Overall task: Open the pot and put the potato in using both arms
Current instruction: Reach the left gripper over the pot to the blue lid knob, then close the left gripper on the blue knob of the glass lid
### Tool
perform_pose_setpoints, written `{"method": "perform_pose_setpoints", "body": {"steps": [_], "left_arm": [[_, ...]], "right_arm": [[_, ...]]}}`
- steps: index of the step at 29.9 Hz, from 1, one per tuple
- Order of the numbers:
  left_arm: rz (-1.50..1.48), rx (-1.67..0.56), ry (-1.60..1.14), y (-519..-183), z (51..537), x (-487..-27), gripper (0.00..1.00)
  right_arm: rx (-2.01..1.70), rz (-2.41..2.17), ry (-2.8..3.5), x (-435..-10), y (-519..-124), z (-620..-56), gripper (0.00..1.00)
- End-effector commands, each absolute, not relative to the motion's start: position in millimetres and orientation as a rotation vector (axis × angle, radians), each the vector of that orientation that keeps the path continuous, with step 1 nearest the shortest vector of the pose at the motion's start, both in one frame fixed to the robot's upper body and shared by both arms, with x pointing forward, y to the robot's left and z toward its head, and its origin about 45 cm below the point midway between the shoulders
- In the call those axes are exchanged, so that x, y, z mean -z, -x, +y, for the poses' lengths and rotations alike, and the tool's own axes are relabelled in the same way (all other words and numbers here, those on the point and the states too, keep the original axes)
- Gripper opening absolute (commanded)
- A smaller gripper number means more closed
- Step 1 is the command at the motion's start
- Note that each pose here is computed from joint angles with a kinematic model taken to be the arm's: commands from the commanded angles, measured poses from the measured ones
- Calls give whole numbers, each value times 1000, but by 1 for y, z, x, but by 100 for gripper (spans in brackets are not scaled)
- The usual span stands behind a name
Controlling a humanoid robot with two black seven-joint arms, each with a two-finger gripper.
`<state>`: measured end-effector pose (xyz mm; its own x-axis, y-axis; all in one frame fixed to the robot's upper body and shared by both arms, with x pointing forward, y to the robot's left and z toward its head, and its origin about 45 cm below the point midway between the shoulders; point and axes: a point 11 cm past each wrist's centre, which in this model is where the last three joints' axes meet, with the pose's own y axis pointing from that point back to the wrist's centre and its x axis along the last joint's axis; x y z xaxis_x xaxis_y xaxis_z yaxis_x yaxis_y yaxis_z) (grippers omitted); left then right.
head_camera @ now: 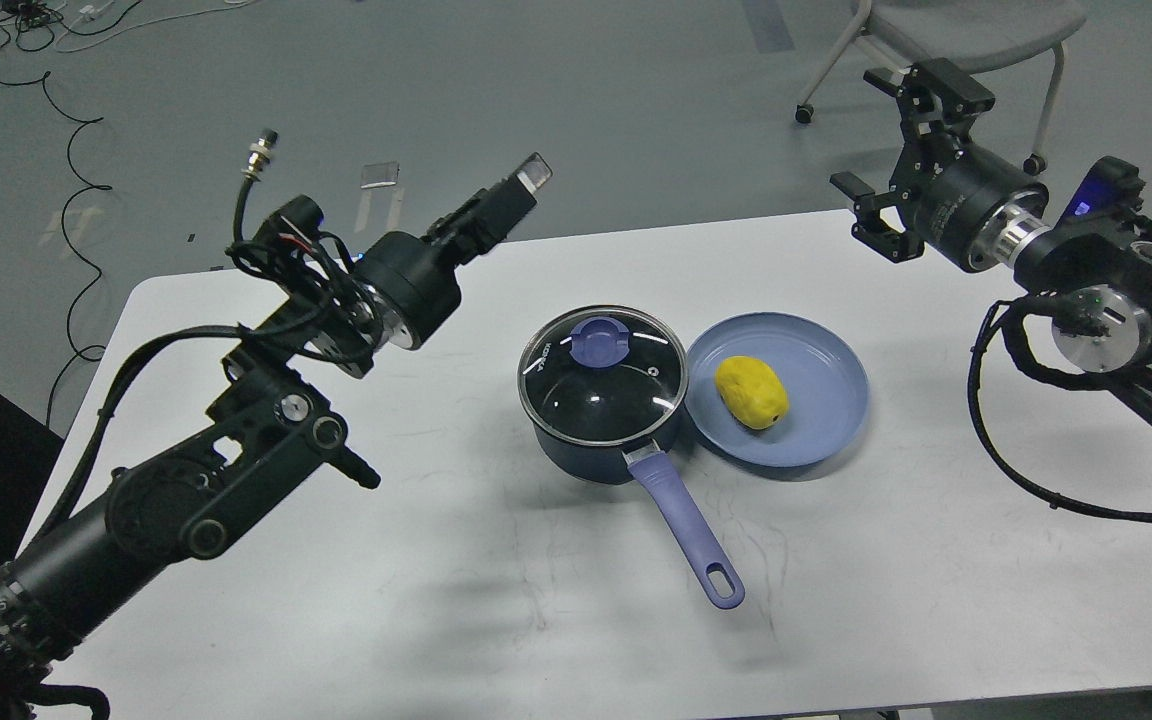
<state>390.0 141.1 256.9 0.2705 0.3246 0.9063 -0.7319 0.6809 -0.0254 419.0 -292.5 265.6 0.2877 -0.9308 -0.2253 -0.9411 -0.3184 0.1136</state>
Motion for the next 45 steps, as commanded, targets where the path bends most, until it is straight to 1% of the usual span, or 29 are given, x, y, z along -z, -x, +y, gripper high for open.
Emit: {"method": "perform_pose_setpoints", "body": {"steps": [1,3,7,10,11,15,22,30,40,41,43,44,45], "left_arm": [[-1346,-596,-495,-373,124,-239,97],[-1457,-533,-519,-368,116,-230,96],[-1480,-497,-538,-368,116,-223,96],[-1544,-413,-608,-371,120,-205,96],[-1547,-406,-640,-377,126,-201,96],[-1543,-388,-674,-381,132,-194,96],[-1528,-290,-677,-368,131,-175,96],[-1535,-289,-672,-369,129,-178,96],[-1519,-278,-688,-372,125,-168,96],[-1517,-277,-687,-372,124,-167,95],[-1505,-261,-683,-371,118,-164,89],[-1505,-261,-683,-371,118,-164,89],[-1505,-255,-679,-370,118,-164,85]], "right_arm": [[-391,1851,2466,-263,-416,-307,100],[-394,1873,2463,-260,-413,-313,100],[-407,1890,2461,-255,-410,-318,100],[-417,1900,2455,-251,-408,-320,100],[-419,1902,2452,-251,-408,-321,100],[-431,1906,2450,-247,-406,-322,100],[-452,1924,2450,-239,-402,-325,100],[-459,1929,2450,-237,-401,-326,100],[-468,1934,2448,-234,-400,-327,100],[-468,1936,2447,-234,-400,-327,100],[-470,1939,2446,-233,-399,-327,100],[-470,1939,2446,-233,-399,-327,100],[-474,1943,2445,-232,-399,-328,100]]}}
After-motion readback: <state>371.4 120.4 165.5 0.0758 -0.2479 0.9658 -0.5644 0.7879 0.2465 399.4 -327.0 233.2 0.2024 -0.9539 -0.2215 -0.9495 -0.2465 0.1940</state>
